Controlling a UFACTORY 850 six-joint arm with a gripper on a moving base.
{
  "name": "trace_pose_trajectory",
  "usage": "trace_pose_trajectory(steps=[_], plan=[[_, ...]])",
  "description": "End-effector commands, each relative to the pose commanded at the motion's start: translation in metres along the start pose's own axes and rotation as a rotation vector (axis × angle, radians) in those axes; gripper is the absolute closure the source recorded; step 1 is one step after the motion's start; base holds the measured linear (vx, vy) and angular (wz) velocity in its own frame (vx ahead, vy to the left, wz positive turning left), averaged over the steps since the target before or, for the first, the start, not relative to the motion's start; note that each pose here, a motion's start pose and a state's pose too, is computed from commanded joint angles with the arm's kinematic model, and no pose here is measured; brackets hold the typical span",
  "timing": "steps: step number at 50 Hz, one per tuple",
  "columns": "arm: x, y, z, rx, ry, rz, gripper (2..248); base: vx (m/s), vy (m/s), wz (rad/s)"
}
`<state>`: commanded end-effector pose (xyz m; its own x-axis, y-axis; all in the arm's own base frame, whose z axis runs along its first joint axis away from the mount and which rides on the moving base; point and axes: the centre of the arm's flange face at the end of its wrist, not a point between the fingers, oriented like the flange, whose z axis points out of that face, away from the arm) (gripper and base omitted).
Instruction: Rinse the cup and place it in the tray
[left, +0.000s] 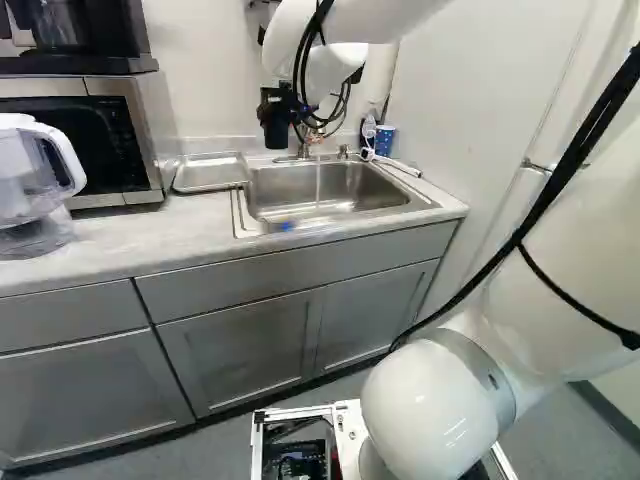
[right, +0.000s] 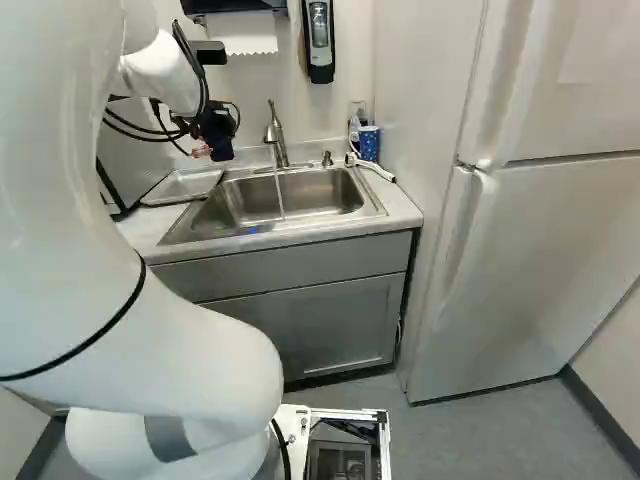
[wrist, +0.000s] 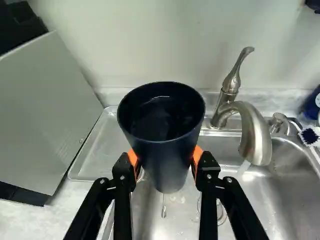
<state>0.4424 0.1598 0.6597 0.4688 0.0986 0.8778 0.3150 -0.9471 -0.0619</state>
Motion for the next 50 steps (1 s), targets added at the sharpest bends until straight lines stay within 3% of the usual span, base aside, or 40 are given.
trace_pose_trajectory(steps=[17,50], plan=[[0.0,0.0,0.0,0.0,0.0,0.017,129,0.0,0.0,0.0],[0.0,0.0,0.0,0.0,0.0,0.347,129,0.0,0.0,0.0]])
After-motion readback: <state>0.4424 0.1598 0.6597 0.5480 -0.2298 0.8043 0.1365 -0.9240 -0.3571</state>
